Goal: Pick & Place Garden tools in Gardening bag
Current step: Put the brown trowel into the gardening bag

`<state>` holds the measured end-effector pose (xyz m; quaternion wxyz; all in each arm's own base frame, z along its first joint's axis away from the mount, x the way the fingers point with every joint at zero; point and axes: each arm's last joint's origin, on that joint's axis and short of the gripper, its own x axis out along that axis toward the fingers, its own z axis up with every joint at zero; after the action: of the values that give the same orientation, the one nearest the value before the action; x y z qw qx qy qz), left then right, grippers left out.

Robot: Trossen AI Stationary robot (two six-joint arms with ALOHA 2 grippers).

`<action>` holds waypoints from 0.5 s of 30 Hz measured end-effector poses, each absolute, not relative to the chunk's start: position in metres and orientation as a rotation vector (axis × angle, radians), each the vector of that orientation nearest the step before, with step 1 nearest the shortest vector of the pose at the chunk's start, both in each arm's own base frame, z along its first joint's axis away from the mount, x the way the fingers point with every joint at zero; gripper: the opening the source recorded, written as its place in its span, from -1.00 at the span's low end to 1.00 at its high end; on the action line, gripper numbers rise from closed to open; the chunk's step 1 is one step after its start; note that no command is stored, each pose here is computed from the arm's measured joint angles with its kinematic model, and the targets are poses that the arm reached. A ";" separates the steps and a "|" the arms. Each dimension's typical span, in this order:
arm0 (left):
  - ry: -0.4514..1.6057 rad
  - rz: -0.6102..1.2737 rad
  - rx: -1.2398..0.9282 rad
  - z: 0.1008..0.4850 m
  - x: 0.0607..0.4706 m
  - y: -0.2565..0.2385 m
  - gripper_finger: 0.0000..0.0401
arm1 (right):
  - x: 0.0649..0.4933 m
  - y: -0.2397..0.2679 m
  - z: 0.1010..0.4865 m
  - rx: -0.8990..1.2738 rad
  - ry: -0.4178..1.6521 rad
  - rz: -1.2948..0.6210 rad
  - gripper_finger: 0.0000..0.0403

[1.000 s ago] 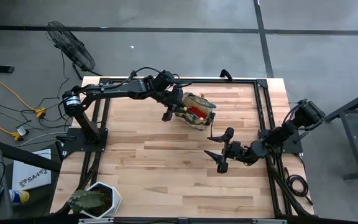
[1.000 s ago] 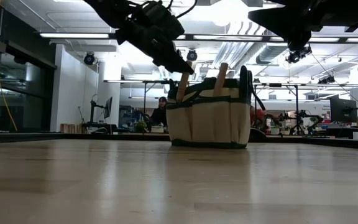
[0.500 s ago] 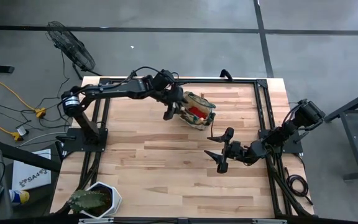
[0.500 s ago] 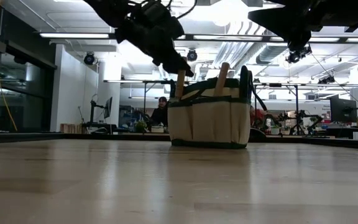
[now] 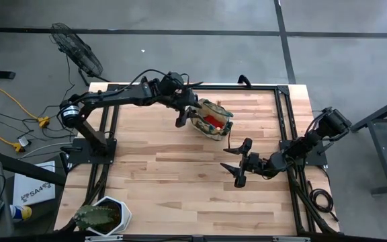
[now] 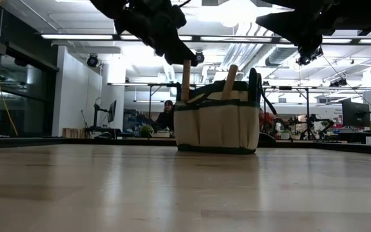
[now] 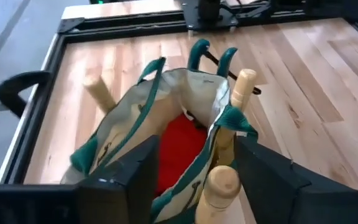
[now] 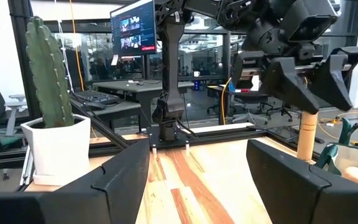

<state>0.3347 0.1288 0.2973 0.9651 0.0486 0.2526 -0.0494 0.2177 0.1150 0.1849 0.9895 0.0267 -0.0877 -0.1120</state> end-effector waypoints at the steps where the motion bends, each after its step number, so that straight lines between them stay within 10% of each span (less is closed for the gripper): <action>1: 0.514 -0.088 0.097 0.298 0.334 0.129 -0.04 | 0.218 0.115 0.185 0.054 -0.176 -0.225 0.30; 10: 0.541 -0.024 0.102 0.297 0.333 0.130 -0.90 | 0.218 0.115 0.185 0.054 -0.176 -0.225 0.30; 15: 0.551 0.002 0.125 0.297 0.333 0.131 -0.95 | 0.218 0.115 0.185 0.053 -0.176 -0.225 0.30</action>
<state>0.3329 0.1311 0.2972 0.9604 0.0614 0.2717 0.0011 0.2176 0.1150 0.1848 0.9895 0.0266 -0.0875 -0.1120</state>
